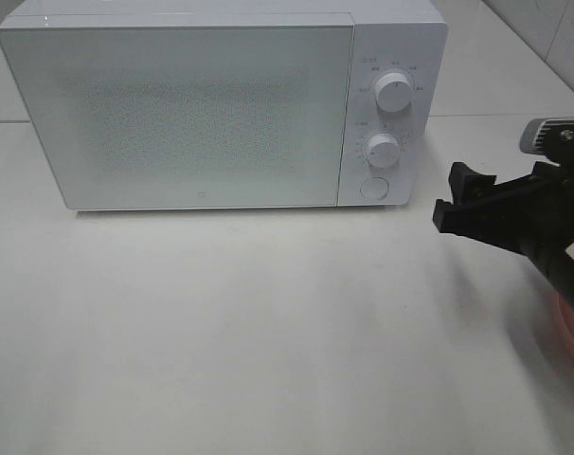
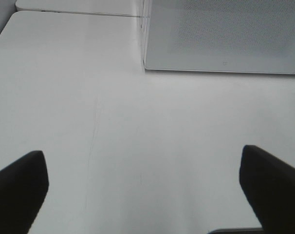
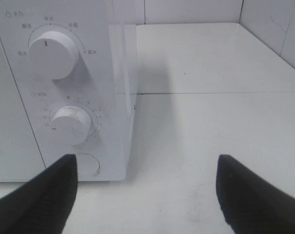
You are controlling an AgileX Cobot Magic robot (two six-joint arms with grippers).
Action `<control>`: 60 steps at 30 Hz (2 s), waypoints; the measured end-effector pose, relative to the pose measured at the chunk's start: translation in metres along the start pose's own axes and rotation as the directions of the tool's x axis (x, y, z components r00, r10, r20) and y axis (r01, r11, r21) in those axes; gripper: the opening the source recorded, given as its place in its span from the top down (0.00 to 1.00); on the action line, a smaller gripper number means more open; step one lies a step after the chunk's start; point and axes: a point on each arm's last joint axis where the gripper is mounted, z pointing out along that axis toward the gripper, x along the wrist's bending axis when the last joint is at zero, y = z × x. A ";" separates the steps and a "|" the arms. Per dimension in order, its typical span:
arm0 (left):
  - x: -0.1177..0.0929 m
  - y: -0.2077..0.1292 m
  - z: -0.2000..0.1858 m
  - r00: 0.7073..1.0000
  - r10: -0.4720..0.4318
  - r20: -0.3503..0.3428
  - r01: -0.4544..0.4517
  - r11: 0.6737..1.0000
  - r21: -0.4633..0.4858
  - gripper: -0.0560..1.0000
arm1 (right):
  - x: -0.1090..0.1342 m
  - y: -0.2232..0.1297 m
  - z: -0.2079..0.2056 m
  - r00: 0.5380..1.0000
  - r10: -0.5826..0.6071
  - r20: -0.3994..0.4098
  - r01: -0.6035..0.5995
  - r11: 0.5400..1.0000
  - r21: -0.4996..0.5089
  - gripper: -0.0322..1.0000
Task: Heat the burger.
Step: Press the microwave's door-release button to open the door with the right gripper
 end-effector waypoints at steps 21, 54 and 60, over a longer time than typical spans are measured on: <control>0.000 0.000 0.000 1.000 0.000 0.000 0.000 1.000 0.000 0.01 | 0.069 -0.008 0.014 0.999 -0.033 -0.020 0.034 0.999 0.029 0.24; 0.000 0.000 0.000 1.000 0.000 0.000 0.000 1.000 0.000 0.01 | 0.072 -0.011 0.012 0.340 0.939 0.041 -0.940 0.338 0.048 0.72; 0.000 0.000 0.000 1.000 0.000 0.000 0.000 1.000 0.000 0.01 | 0.072 -0.011 0.012 0.142 0.989 0.050 -0.989 0.140 0.039 0.89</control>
